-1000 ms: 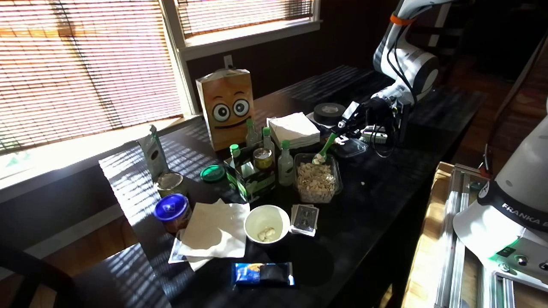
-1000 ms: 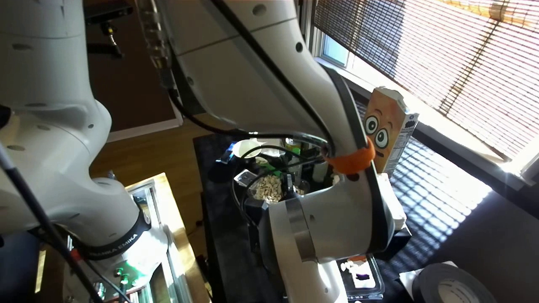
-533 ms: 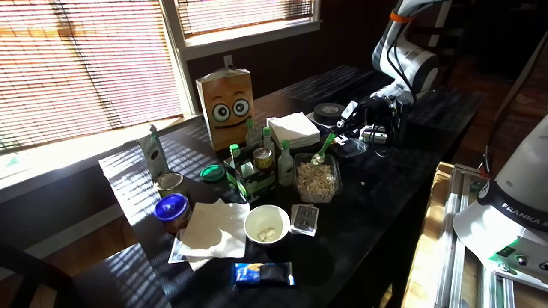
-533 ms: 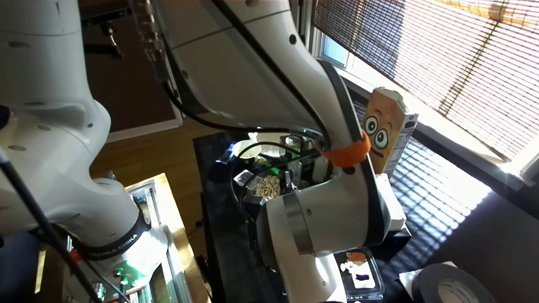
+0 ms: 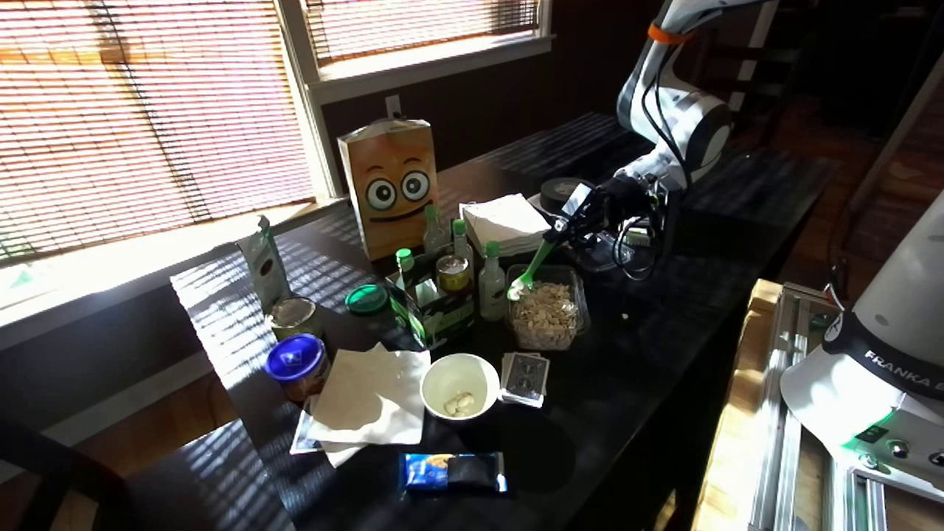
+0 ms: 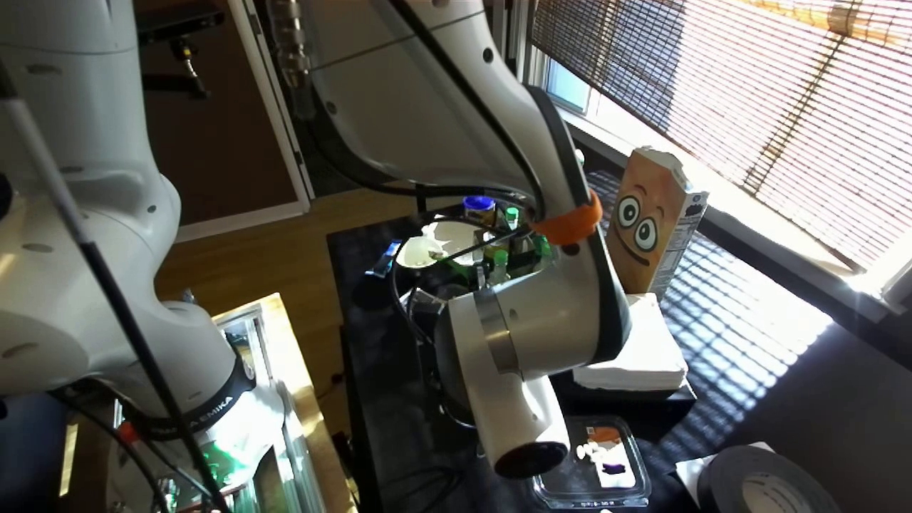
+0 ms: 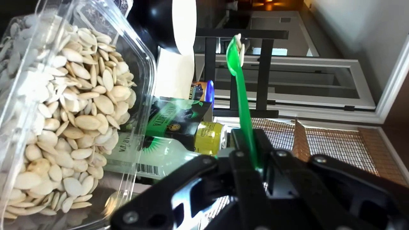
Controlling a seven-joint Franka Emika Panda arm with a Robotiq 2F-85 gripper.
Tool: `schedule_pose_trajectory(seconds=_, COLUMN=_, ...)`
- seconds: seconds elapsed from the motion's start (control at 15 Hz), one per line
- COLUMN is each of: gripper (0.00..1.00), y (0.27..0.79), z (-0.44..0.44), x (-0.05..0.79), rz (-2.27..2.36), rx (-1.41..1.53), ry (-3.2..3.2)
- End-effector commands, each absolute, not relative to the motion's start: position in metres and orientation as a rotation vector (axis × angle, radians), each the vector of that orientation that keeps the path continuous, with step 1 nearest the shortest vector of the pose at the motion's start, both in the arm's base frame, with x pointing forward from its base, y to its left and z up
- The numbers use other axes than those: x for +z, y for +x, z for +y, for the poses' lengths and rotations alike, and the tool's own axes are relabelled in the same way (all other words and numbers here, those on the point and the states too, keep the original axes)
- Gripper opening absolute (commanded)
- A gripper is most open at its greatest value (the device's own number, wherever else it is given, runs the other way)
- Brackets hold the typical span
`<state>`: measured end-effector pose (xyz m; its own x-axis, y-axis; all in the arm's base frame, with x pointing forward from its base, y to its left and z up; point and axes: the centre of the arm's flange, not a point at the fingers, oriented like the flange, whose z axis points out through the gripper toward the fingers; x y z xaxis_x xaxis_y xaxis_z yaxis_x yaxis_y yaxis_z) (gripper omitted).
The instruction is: Use the green spoon to put some of the contents of the clear lunchbox into the white bowl
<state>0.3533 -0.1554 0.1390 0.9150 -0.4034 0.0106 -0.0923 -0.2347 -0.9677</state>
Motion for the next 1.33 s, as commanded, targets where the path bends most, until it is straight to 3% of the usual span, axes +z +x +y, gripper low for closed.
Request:
schedule_pose_trajectory(seconds=0.0, gripper=0.03, y=0.357, z=-0.120, x=0.154, rz=0.372, rx=-0.338, ry=-1.868)
schedule_pose_trajectory(seconds=0.67, gripper=0.03, y=0.363, z=-0.053, x=0.174, rz=0.264, rx=-0.345, ry=-1.965)
schedule_pose_trajectory(seconds=1.27, gripper=0.03, y=0.372, z=-0.011, x=0.200, rz=0.164, rx=-0.605, ry=-2.181)
